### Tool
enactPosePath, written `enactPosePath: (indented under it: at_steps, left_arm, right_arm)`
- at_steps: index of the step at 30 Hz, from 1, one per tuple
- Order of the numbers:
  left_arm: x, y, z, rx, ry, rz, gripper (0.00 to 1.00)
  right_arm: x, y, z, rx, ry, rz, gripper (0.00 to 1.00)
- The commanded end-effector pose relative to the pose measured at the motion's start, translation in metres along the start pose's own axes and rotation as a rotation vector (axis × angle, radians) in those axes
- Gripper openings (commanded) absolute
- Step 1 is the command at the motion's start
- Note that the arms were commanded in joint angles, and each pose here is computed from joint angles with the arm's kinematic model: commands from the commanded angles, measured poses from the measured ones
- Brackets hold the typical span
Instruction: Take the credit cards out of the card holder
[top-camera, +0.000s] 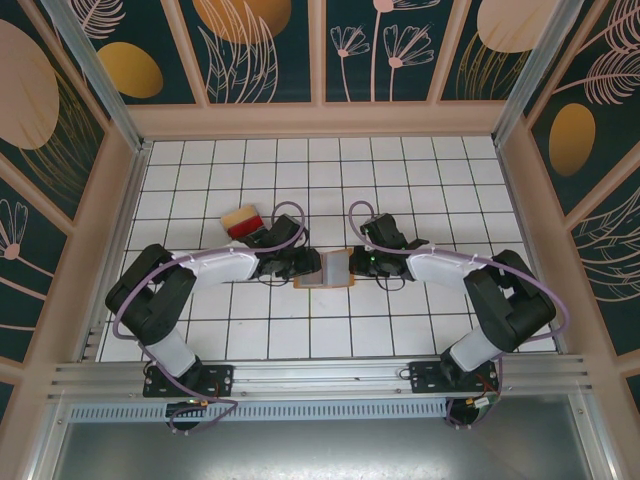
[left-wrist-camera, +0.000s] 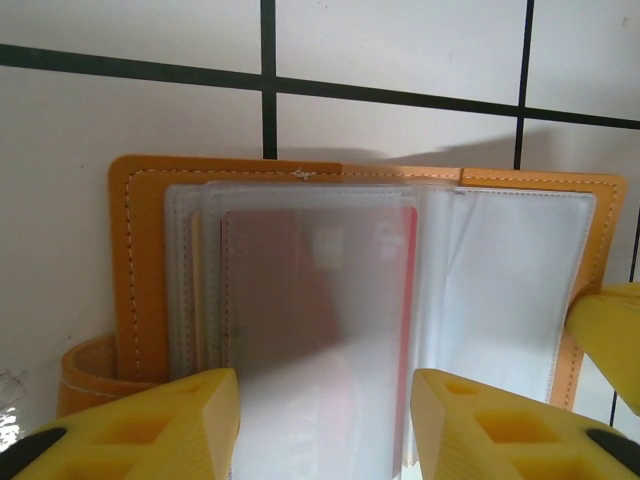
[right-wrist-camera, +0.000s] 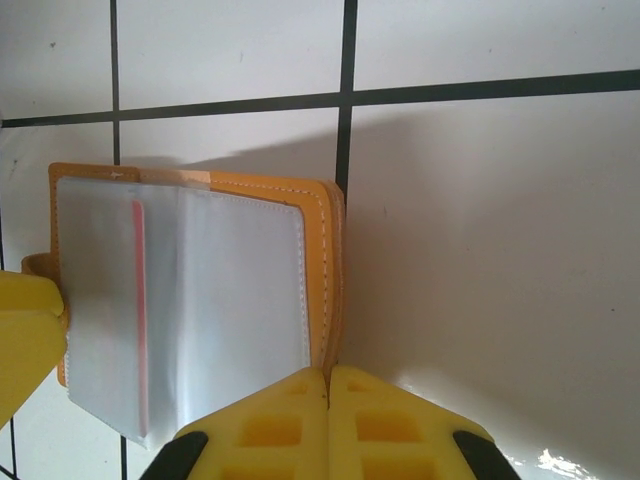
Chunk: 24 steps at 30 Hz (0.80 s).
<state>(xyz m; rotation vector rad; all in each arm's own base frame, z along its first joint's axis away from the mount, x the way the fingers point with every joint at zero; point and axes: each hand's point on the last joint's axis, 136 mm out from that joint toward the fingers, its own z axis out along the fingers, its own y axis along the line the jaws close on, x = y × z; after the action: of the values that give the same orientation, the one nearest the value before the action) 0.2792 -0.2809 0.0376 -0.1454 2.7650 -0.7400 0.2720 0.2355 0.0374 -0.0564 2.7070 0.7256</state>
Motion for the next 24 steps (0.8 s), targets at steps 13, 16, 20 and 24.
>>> enactPosePath:
  at_steps: [13,16,20,24]
  left_arm:
    - [0.005,0.025,0.009,-0.131,0.018,-0.015,0.51]
    - [0.008,0.025,0.013,-0.125,0.036,-0.016,0.51]
    - [0.011,0.022,0.017,-0.11,0.056,-0.015,0.52]
    - [0.014,0.004,0.019,-0.005,0.076,0.004,0.55]
  right_arm:
    - [0.006,-0.004,0.008,0.011,0.018,0.008,0.0]
    - [0.007,-0.003,0.008,0.011,0.022,0.009,0.0]
    - [0.006,-0.002,0.008,0.007,0.02,0.007,0.0]
    - [0.006,-0.001,0.009,0.002,0.023,0.008,0.0]
